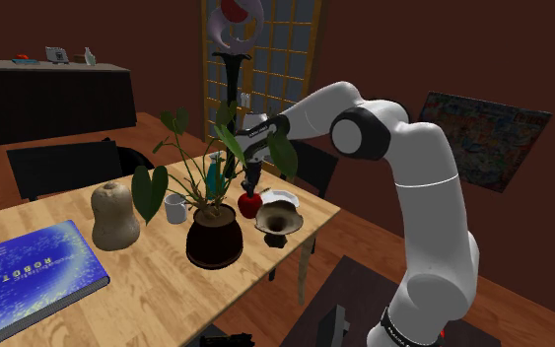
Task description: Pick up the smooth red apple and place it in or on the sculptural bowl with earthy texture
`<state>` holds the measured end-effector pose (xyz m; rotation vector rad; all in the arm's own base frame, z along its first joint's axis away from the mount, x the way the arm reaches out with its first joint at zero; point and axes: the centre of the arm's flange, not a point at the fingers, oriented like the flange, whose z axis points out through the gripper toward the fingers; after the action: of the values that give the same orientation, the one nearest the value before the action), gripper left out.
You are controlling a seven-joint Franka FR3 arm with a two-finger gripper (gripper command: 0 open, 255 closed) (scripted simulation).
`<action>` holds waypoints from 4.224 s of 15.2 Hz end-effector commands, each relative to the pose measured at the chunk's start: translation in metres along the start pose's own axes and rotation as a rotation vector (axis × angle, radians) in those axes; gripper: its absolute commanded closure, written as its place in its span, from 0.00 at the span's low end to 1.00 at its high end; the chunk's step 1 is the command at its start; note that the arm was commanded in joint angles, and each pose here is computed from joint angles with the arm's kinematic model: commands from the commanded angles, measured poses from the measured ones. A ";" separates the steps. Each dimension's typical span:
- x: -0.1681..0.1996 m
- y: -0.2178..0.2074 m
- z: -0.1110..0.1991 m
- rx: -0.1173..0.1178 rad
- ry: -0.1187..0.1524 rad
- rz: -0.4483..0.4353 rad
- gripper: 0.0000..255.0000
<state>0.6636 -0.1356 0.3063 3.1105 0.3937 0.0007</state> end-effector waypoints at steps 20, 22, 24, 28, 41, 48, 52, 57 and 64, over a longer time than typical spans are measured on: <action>0.000 0.002 -0.111 0.000 0.000 0.000 1.00; 0.000 0.002 -0.122 0.000 0.000 0.000 1.00; 0.000 0.002 -0.132 0.000 0.000 0.000 1.00; 0.000 0.002 -0.153 0.000 0.000 0.000 1.00; -0.058 -0.015 -0.220 0.000 0.000 0.000 1.00; -0.141 -0.039 -0.254 0.000 0.000 0.000 1.00; -0.165 -0.046 -0.259 0.000 0.000 0.000 1.00; -0.165 -0.046 -0.232 0.000 0.000 0.000 1.00; -0.165 -0.047 -0.195 0.000 0.000 0.000 1.00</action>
<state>0.4921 -0.1306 0.5069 3.1109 0.3935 -0.0004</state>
